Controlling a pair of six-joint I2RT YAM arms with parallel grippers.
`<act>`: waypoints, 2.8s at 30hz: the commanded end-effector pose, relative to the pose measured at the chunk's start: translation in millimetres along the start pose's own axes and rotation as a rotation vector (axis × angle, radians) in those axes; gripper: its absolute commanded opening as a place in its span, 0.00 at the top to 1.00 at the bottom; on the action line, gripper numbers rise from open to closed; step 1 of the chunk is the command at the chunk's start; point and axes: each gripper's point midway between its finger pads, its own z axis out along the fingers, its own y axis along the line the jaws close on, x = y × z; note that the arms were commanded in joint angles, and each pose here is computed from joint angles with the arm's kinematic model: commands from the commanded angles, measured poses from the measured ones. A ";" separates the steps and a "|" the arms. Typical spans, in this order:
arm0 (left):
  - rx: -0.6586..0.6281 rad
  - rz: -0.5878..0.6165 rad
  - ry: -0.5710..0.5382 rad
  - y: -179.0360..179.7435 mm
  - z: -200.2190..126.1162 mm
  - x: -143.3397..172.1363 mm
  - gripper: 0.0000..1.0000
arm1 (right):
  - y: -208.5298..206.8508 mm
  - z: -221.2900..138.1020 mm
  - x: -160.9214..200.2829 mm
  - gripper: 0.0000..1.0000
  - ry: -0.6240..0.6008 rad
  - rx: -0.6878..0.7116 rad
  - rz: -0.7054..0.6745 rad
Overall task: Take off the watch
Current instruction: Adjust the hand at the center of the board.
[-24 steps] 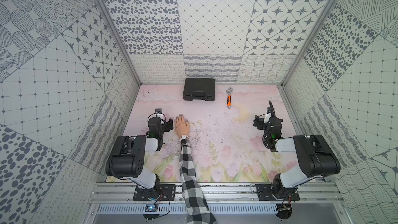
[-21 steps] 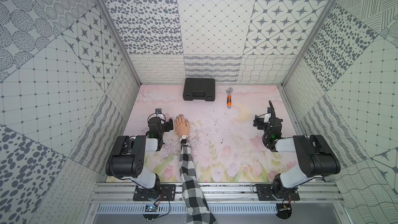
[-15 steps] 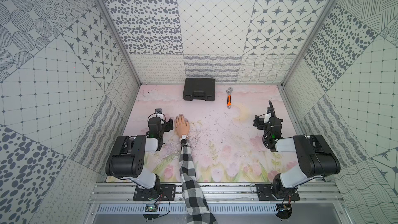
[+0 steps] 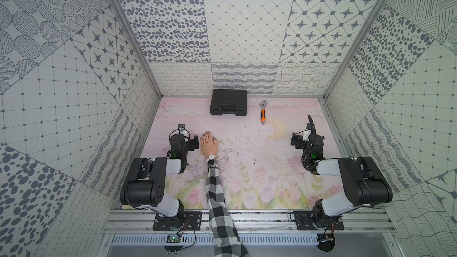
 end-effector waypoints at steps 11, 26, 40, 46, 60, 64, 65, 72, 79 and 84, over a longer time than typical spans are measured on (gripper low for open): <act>-0.141 -0.254 0.296 -17.1 -68.2 -29.8 0.02 | 0.3 -85.5 -51.0 0.02 0.036 -0.069 0.469; -0.067 -0.406 0.656 -81.6 -151.9 27.2 0.02 | 123.0 -129.5 -12.9 0.02 0.401 -0.461 0.437; -0.007 -0.415 0.757 -116.0 -194.1 89.6 0.01 | 257.7 -119.6 10.8 0.04 0.590 -0.658 0.401; 0.005 -0.371 0.784 -135.1 -174.1 98.4 0.01 | 270.3 -112.9 21.1 0.05 0.610 -0.677 0.410; -0.009 -0.249 0.877 -156.1 -133.6 117.4 0.08 | 258.9 -110.9 26.4 0.04 0.603 -0.622 0.403; -0.001 -0.273 0.879 -151.1 -129.3 120.4 0.13 | 254.3 -112.8 27.3 0.04 0.600 -0.610 0.400; -0.005 -0.272 0.875 -150.0 -127.8 120.5 0.14 | 253.2 -112.8 27.0 0.04 0.598 -0.607 0.400; -0.003 -0.255 0.874 -151.0 -121.4 124.7 0.27 | 252.0 -114.5 26.4 0.04 0.601 -0.606 0.409; -0.003 -0.250 0.884 -151.7 -119.8 130.1 0.42 | 252.4 -116.5 24.4 0.04 0.598 -0.616 0.411; 0.039 -0.226 0.870 -161.1 -121.6 120.8 0.50 | 255.8 -118.5 26.9 0.04 0.609 -0.638 0.424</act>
